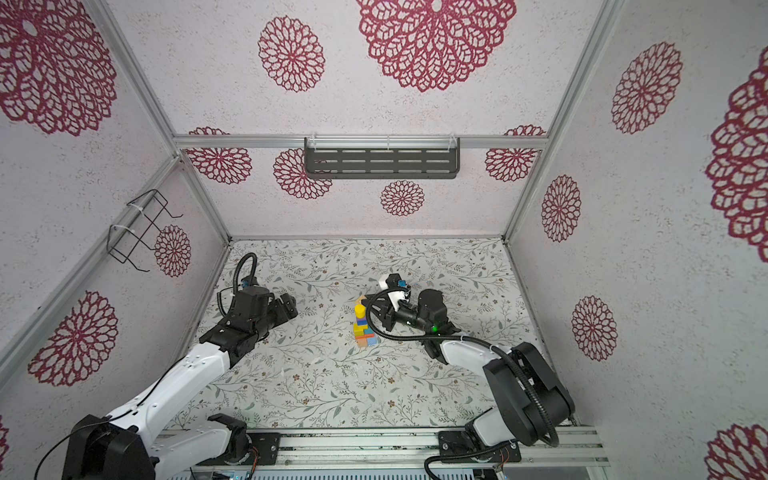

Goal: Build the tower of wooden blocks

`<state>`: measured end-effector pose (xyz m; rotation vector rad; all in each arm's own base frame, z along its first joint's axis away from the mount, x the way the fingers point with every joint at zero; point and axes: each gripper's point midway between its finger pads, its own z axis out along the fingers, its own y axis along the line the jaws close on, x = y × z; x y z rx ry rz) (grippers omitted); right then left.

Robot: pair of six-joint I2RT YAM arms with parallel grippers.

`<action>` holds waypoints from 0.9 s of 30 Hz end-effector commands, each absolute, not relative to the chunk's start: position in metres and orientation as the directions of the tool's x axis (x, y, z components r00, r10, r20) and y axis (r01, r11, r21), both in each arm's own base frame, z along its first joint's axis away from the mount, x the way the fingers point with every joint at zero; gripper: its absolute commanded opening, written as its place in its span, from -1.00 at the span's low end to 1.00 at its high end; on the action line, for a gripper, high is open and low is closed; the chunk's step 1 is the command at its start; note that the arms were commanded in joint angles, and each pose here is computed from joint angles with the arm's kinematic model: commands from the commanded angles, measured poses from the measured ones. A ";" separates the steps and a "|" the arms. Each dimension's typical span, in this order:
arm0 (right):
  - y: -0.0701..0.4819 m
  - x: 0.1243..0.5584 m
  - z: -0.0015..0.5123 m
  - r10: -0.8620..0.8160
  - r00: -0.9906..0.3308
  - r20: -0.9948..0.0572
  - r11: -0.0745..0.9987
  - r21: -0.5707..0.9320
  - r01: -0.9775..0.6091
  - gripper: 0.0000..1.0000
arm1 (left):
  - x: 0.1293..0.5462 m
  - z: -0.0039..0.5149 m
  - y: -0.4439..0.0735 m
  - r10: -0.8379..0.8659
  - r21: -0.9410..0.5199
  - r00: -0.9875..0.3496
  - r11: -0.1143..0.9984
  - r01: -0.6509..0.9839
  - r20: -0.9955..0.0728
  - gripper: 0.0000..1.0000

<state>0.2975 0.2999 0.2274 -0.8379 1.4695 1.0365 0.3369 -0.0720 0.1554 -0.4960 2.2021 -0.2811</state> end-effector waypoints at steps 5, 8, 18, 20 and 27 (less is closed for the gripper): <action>0.309 0.293 0.249 0.122 -0.098 -0.988 0.293 0.130 -0.947 -1.00 | 0.339 0.167 -0.069 -0.435 -0.350 -0.555 0.900 -0.259 -0.709 0.82; 0.311 0.293 0.246 0.126 -0.111 -0.986 0.279 0.143 -0.950 -1.00 | 0.338 0.167 -0.069 -0.439 -0.352 -0.555 0.899 -0.262 -0.707 0.82; 0.311 0.292 0.236 0.112 -0.119 -0.987 0.283 0.147 -0.948 -1.00 | 0.337 0.165 -0.068 -0.434 -0.345 -0.557 0.901 -0.263 -0.708 0.82; 0.311 0.292 0.234 0.111 -0.123 -0.986 0.282 0.150 -0.948 -1.00 | 0.337 0.166 -0.068 -0.434 -0.345 -0.556 0.901 -0.263 -0.708 0.82; 0.312 0.293 0.231 0.110 -0.121 -0.987 0.278 0.147 -0.949 -1.00 | 0.337 0.166 -0.068 -0.437 -0.348 -0.556 0.900 -0.264 -0.707 0.82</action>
